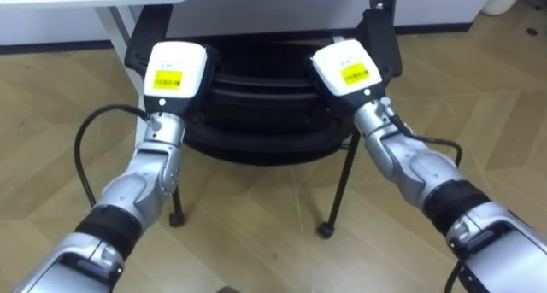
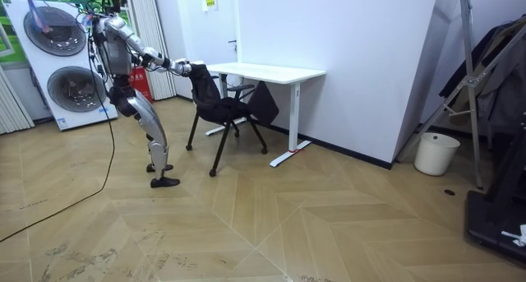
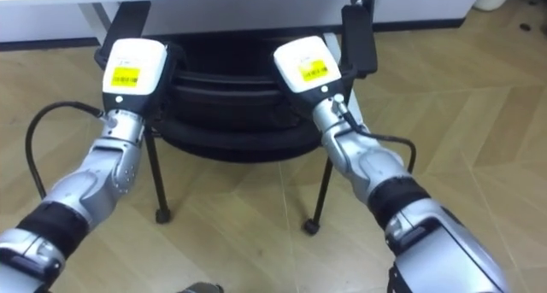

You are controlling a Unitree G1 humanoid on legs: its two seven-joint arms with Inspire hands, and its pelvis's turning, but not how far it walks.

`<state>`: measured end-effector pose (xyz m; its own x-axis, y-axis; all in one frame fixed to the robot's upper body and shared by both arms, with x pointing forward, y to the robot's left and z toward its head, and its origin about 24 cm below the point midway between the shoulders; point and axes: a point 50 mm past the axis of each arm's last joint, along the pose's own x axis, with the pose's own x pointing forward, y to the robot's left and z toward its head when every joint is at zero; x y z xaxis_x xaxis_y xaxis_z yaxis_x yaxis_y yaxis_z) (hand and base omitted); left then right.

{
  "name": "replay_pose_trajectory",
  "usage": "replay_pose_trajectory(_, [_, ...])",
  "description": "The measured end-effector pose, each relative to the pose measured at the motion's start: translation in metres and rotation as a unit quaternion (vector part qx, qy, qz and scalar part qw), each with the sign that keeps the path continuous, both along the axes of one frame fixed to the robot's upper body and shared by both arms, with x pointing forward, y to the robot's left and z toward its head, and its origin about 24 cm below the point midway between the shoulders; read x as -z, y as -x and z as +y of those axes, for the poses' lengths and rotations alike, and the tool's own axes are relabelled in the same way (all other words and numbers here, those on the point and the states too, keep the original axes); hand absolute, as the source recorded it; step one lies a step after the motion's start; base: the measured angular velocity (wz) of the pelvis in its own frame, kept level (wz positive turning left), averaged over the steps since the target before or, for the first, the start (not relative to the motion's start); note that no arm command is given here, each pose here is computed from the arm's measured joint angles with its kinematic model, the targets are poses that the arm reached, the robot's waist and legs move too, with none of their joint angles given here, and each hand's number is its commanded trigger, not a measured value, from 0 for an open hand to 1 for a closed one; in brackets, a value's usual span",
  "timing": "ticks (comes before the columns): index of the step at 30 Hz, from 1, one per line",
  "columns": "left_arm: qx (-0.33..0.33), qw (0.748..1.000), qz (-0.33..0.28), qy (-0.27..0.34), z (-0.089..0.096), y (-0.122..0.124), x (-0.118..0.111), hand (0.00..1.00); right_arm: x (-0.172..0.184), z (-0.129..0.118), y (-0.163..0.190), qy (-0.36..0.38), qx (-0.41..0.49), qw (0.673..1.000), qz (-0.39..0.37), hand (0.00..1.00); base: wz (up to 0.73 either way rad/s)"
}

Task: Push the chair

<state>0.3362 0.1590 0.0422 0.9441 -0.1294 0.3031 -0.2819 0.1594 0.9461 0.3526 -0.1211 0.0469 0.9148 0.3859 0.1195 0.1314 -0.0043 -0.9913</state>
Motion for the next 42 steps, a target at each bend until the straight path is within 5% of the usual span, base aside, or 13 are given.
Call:
replay_pose_trajectory(12, [-0.003,1.000,0.009,0.002,0.003,0.000,0.001,1.00,-0.001,-0.001,-0.001,0.007,0.000,1.000,0.008,1.00,0.19])
replay_pose_trajectory(13, [-0.004,1.000,0.009,0.005,0.003,0.000,0.001,1.00,-0.002,-0.001,-0.001,0.008,-0.001,1.000,0.007,0.85,0.04])
replay_pose_trajectory(15, [-0.003,1.000,0.009,0.007,0.002,0.000,0.002,1.00,-0.003,-0.002,-0.001,0.010,-0.001,1.000,0.006,0.15,0.00])
replay_pose_trajectory(16, [-0.003,1.000,0.010,0.008,0.001,0.000,0.002,1.00,-0.003,-0.003,-0.001,0.011,-0.001,1.000,0.006,0.00,0.00])
replay_pose_trajectory(18, [-0.003,1.000,0.010,0.009,0.001,0.000,0.002,1.00,-0.003,-0.003,-0.002,0.010,0.000,1.000,0.006,0.00,0.00])
replay_pose_trajectory(19, [-0.004,1.000,0.011,0.011,0.000,0.001,0.003,0.37,-0.005,-0.004,-0.002,0.006,0.004,1.000,0.008,0.00,0.00])
replay_pose_trajectory(20, [-0.004,1.000,0.011,0.012,-0.001,0.001,0.003,0.09,-0.005,-0.005,-0.003,0.003,0.006,1.000,0.010,0.00,0.00])
replay_pose_trajectory(21, [-0.006,1.000,0.013,0.014,-0.003,0.001,0.004,0.00,-0.007,-0.006,-0.004,-0.003,0.013,1.000,0.016,0.00,-0.04])
replay_pose_trajectory(33, [0.001,0.991,0.049,0.122,-0.019,-0.001,0.004,0.00,-0.019,-0.022,-0.012,-0.056,0.060,0.995,0.060,0.00,-0.05])
replay_pose_trajectory(39, [-0.010,0.985,0.052,0.162,-0.009,-0.006,-0.009,0.00,-0.042,-0.028,-0.016,-0.002,0.040,0.999,0.033,0.00,-0.03])
replay_pose_trajectory(42, [-0.019,0.988,0.049,0.144,0.012,-0.009,-0.020,0.00,-0.066,-0.030,-0.019,0.026,0.022,0.999,-0.002,0.00,-0.05])
